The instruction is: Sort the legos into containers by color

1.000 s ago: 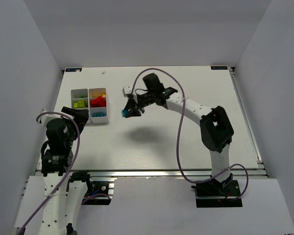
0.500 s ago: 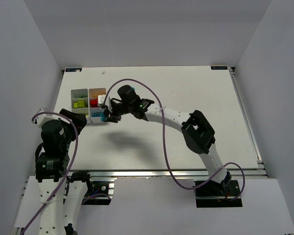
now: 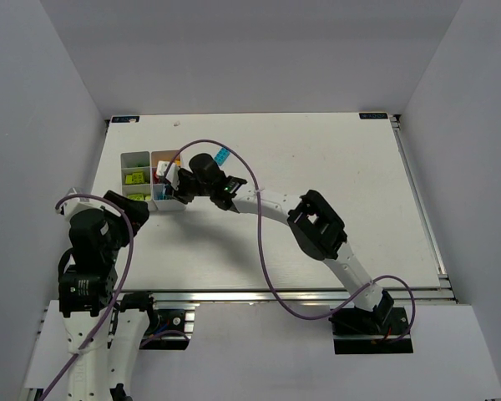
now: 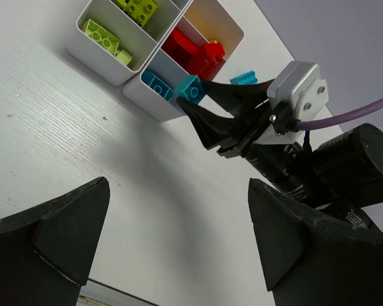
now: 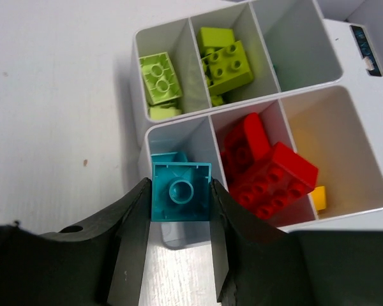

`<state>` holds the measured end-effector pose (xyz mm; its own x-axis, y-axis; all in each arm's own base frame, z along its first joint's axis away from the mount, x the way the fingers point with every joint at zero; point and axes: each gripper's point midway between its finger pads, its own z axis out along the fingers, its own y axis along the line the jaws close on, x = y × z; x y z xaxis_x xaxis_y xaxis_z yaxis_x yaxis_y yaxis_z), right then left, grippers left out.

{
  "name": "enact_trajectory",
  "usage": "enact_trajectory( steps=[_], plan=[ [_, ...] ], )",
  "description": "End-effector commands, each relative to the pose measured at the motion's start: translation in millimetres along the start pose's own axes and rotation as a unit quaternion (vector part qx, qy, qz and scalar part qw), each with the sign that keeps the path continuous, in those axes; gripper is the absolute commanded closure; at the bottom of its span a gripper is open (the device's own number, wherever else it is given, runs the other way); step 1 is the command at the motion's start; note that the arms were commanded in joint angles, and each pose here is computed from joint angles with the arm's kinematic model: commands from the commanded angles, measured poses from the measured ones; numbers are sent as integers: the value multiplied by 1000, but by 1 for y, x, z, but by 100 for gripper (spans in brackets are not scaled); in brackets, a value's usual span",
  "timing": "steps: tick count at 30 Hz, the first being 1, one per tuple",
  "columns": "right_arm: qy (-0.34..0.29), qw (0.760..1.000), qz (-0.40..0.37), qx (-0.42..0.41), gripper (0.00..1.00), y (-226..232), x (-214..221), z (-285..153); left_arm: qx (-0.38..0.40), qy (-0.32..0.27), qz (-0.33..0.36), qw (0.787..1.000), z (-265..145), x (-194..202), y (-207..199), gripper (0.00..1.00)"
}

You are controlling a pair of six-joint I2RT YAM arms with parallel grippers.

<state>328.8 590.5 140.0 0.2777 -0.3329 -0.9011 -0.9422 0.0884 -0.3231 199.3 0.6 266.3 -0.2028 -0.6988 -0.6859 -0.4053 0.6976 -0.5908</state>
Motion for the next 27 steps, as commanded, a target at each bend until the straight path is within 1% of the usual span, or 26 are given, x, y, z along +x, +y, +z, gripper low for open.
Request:
enact_trajectory(
  steps=[1,2,3,4,5,6,9,11,13,14,15,16,17,18,19,20,21,22,23,24,25,26,27],
  plan=[
    [-46,998,-23,45,69,-20,-35,7,12,0,17,1000,-9,-5,-6,2],
    [-44,998,-24,46,65,-20,-33,8,12,0,21,1000,-9,-6,-7,2],
    [-42,998,-25,47,55,-19,-32,9,11,2,24,1000,-9,-6,-7,2],
    [-43,997,-30,48,52,-19,-33,9,13,0,27,1000,-11,-9,-9,2],
    [-41,998,-31,47,45,-18,-31,9,11,3,33,999,-11,-9,-9,2],
    [-40,998,-32,46,42,-18,-30,8,12,2,36,999,-11,-10,-10,2],
    [-39,998,-38,44,35,-17,-32,5,21,3,39,999,-10,-10,-13,2],
    [-38,998,-37,42,34,-16,-32,2,32,8,40,999,-8,-8,-17,2],
    [-47,997,-37,45,35,-19,-45,-6,42,12,41,998,-6,-6,-20,2],
    [-49,997,-36,45,38,-20,-51,-11,61,17,48,997,-5,-4,-27,3],
    [-57,997,-35,49,40,-26,-65,-24,67,18,51,996,-3,-4,-29,6],
    [-59,996,-33,50,45,-29,-71,-32,87,29,55,994,-2,-1,-37,10],
    [-53,997,-28,49,70,-31,-73,-41,118,40,65,990,-1,3,-48,28],
    [-51,997,-13,64,88,-42,-80,-62,133,48,69,988,2,7,-53,42],
    [-45,996,1,74,100,-50,-78,-74,140,66,71,985,11,13,-57,59],
    [-30,997,19,68,100,-52,-71,-86,158,73,73,982,18,15,-64,75],
    [-39,997,45,57,100,-66,-76,-111,174,104,73,976,24,29,-67,94],
    [-23,996,72,42,100,-65,-58,-124,172,126,68,975,37,37,-67,95],
    [-19,995,91,31,100,-66,-49,-139,186,126,68,972,45,37,-74,95],
    [-30,994,101,31,100,-82,-50,-170,192,141,68,969,52,44,-75,92],
    [-10,993,114,26,100,-78,-26,-182,197,143,71,967,59,45,-78,88],
    [5,991,125,35,100,-90,-10,-203,198,152,76,965,73,49,-83,83],
    [4,992,119,46,94,-95,-12,-220,204,157,87,962,78,53,-92,76]
  ],
)
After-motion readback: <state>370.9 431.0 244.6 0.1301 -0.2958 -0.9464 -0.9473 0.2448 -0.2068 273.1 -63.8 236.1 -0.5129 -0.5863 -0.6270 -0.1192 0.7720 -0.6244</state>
